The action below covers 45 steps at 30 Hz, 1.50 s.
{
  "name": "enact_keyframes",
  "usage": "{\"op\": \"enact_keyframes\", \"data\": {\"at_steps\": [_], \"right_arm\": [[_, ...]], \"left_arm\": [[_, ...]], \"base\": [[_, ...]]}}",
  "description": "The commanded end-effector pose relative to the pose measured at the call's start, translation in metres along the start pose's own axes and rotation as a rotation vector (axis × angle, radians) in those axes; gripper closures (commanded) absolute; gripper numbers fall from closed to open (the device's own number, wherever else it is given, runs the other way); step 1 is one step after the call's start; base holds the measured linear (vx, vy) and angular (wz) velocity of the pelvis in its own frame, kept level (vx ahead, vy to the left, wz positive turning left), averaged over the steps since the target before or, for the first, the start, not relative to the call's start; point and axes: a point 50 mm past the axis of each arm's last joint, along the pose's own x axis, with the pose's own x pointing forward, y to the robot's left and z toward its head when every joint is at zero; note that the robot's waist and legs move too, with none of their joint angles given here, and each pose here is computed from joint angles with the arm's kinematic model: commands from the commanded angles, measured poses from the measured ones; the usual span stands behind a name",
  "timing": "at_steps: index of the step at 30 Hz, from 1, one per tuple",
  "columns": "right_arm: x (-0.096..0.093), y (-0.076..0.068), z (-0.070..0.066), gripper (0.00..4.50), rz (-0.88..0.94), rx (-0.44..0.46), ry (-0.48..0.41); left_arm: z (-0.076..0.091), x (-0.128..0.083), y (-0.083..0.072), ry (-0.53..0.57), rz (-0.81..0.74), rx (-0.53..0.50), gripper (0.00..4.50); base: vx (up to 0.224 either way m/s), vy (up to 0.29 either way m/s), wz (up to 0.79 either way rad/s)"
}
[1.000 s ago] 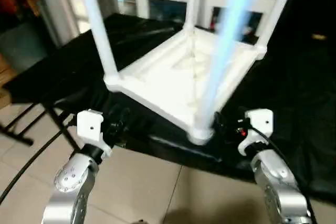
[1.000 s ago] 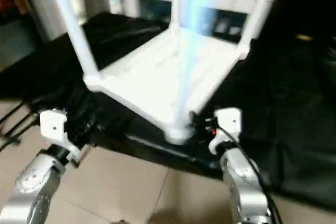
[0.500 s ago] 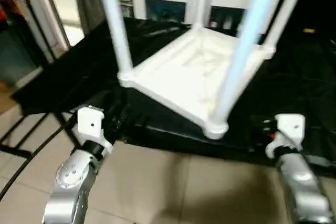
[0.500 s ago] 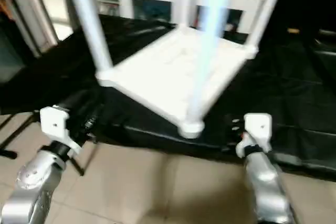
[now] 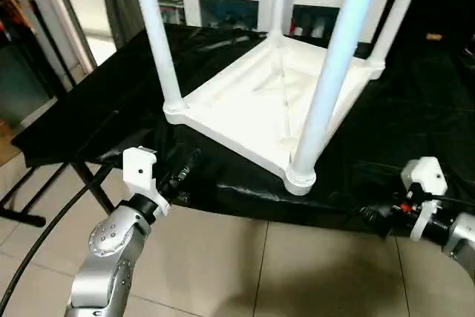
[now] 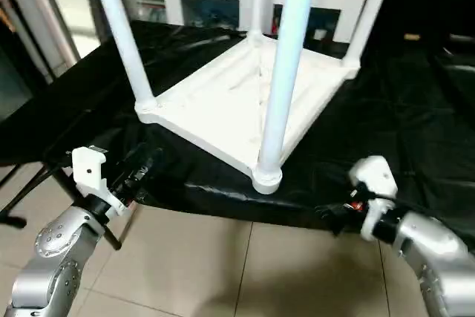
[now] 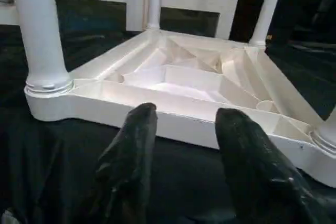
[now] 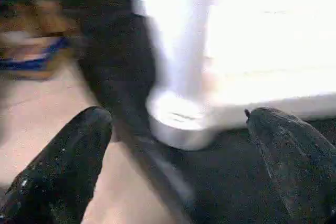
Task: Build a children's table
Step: Flip table
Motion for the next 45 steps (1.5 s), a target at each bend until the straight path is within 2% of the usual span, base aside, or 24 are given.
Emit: {"op": "enact_keyframes", "data": {"at_steps": [1,3,5,8,15,18,19,20,23,26,30,33,36,38,39,41,45], "right_arm": [[0.010,0.004,0.003,0.00,0.062,-0.035,0.025],[0.022,-0.012,0.011,0.00,-0.087,-0.110,-0.030],[0.029,-0.021,0.019,0.00,-0.163,-0.095,-0.097],[0.038,-0.014,0.022,0.00,-0.099,-0.025,-0.138],[0.064,-0.007,0.024,0.00,-0.076,0.034,-0.212],[0.087,-0.013,0.019,0.00,-0.214,0.035,-0.188],[0.088,-0.014,0.019,0.00,-0.227,0.034,-0.185],[0.093,-0.017,0.017,0.00,-0.277,0.038,-0.175],[0.100,-0.022,0.013,0.00,-0.400,0.104,-0.185],[0.098,-0.026,0.007,0.00,-0.468,0.126,-0.182],[0.082,-0.035,-0.002,0.00,-0.562,0.141,-0.187],[0.073,-0.039,-0.006,0.00,-0.598,0.133,-0.175],[0.032,-0.057,-0.015,0.00,-0.739,0.115,-0.148],[0.014,-0.068,-0.017,0.00,-0.831,0.101,-0.136],[0.003,-0.078,-0.017,0.00,-0.928,0.073,-0.108],[-0.004,-0.084,-0.017,0.00,-0.993,0.053,-0.098],[0.002,-0.086,-0.014,0.00,-0.984,0.024,-0.108]], "left_arm": [[0.000,0.000,-0.006,0.005,-0.063,-0.019,2.11],[0.000,-0.002,-0.008,0.014,-0.093,-0.020,1.95],[0.000,-0.004,-0.010,0.021,-0.113,-0.027,1.89],[-0.001,-0.006,-0.010,0.029,-0.127,-0.034,1.68],[-0.001,-0.004,-0.006,0.038,-0.138,-0.027,1.12],[-0.001,-0.001,-0.001,0.045,-0.117,0.010,1.00],[-0.001,0.000,-0.001,0.045,-0.115,0.012,0.82],[-0.001,0.000,0.000,0.048,-0.108,0.018,0.82],[0.000,0.000,0.001,0.049,-0.101,0.030,0.61],[0.001,-0.001,0.001,0.047,-0.097,0.030,0.26],[-0.001,-0.004,0.000,0.054,-0.089,0.027,0.04],[0.000,-0.004,0.001,0.050,-0.067,0.033,0.04],[0.003,-0.003,0.005,0.028,-0.038,0.016,0.04],[0.004,-0.001,0.005,0.025,-0.039,0.012,0.04],[0.005,0.001,0.005,0.028,-0.047,0.020,0.04],[0.005,0.004,0.004,0.029,-0.050,0.025,0.04],[0.008,0.012,0.004,0.023,-0.030,0.026,0.04]], "base": [[0.000,0.000,0.00],[0.000,0.000,0.00],[0.000,0.000,0.00],[0.000,0.000,0.00],[0.000,0.000,0.00],[0.000,0.000,0.00],[0.000,0.000,0.00],[0.000,0.000,0.00],[0.000,0.000,0.00],[0.000,0.000,0.00],[0.000,0.000,0.00],[0.000,0.000,0.00],[0.000,0.000,0.00],[0.000,0.000,0.00],[0.000,0.000,0.00],[0.000,0.000,0.00],[0.000,0.000,0.00]]}}
